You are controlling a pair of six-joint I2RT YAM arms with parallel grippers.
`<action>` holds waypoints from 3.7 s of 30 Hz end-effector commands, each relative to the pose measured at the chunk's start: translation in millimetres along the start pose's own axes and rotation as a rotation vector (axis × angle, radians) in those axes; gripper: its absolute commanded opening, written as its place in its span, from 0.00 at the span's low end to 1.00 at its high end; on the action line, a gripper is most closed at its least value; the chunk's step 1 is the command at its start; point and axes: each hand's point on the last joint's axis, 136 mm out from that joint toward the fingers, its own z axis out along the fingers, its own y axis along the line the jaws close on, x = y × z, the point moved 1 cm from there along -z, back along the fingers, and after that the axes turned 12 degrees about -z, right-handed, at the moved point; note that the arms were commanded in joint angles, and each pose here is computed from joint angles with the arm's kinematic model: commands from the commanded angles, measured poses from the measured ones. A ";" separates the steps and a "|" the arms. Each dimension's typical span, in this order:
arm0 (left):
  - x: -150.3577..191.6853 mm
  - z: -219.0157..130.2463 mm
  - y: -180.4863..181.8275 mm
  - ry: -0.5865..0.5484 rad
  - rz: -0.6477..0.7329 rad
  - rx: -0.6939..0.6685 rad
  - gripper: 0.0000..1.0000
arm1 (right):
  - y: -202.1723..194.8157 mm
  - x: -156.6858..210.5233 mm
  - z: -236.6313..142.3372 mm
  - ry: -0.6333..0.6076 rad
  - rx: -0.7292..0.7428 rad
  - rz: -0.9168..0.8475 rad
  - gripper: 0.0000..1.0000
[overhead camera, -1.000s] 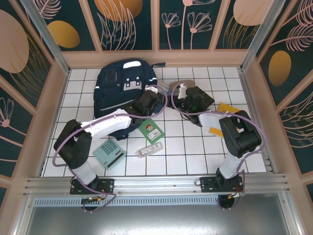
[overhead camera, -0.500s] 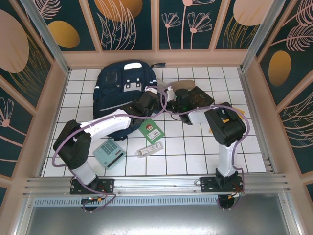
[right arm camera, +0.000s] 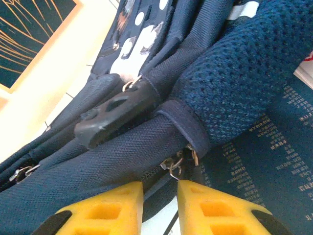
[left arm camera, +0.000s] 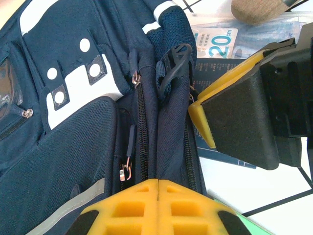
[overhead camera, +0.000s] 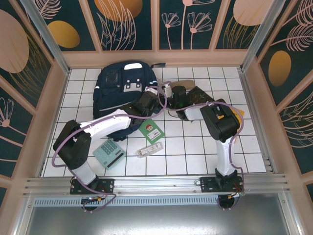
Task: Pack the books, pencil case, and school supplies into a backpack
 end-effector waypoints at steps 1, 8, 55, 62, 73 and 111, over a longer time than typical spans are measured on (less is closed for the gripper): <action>-37.0 -21.9 5.5 -0.096 -0.062 0.011 0.00 | -10.9 4.1 3.9 0.005 0.033 -0.017 0.27; -39.5 -24.0 5.4 -0.100 -0.065 0.017 0.00 | -34.0 8.9 4.2 0.018 0.123 -0.004 0.29; -45.2 -24.7 3.6 -0.100 -0.071 0.033 0.00 | -6.4 2.2 4.5 -0.043 -0.079 -0.009 0.33; -45.8 -24.9 3.1 -0.099 -0.074 0.040 0.00 | -11.0 -1.4 14.8 -0.043 -0.054 -0.026 0.33; -45.7 -27.0 2.9 -0.095 -0.077 0.044 0.00 | -18.8 4.8 25.7 -0.034 -0.009 -0.035 0.33; -41.5 13.7 16.4 -0.051 -0.241 0.066 0.00 | 38.2 -5.0 -14.1 -0.039 -0.043 -0.171 0.00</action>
